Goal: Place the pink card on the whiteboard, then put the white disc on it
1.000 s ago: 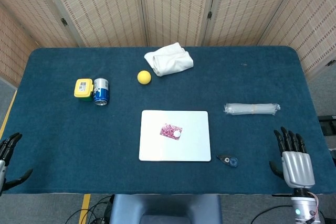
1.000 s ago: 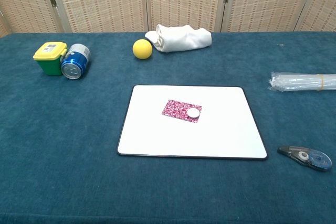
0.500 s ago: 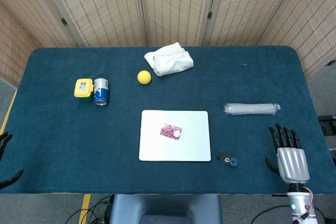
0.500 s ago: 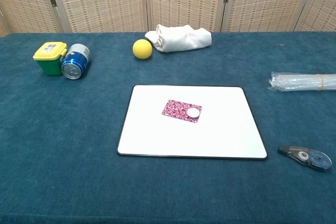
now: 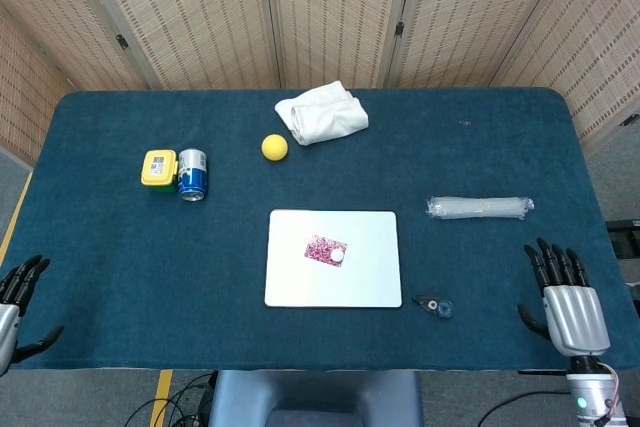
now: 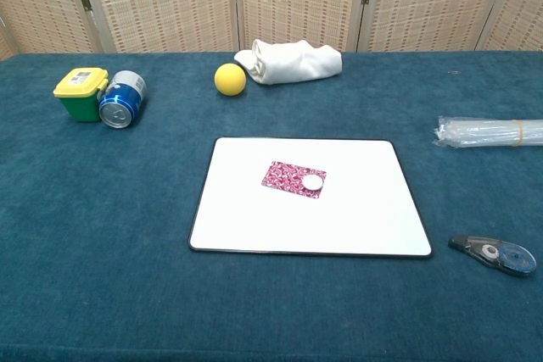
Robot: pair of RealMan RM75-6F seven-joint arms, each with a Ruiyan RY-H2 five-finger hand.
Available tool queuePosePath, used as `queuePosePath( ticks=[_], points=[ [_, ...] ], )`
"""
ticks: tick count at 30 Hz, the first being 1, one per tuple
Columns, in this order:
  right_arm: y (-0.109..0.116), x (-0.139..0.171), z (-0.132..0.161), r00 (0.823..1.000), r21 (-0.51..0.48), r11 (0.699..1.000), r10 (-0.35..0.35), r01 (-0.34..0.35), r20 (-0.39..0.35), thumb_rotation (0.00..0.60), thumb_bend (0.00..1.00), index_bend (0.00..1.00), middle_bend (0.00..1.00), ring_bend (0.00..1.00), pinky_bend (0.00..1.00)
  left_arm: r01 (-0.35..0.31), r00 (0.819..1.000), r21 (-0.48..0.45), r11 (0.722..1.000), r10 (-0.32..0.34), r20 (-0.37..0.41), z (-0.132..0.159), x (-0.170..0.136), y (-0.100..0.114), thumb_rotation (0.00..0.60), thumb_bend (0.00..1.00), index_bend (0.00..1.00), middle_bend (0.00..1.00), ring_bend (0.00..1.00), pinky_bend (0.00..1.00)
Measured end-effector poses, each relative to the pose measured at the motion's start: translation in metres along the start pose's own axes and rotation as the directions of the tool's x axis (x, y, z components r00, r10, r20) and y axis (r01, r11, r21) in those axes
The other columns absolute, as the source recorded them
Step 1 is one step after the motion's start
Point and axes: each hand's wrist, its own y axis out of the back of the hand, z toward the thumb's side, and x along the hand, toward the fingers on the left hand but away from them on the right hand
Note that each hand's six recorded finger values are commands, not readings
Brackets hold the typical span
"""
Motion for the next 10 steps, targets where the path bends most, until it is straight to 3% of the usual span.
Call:
queuePosePath(
  ticks=[10],
  points=[
    [0.0063,0.0016,-0.0006,1.0,-0.029,1.0,-0.005,0.004,-0.019,0.6,0.19,0.0,0.0,0.0,0.0,0.03,0.999,0.041,0.999,-0.03,0.016,0.0076,0.0004,-0.0097,0.6,0.28,0.06,0.08,0.12,0.32]
  ],
)
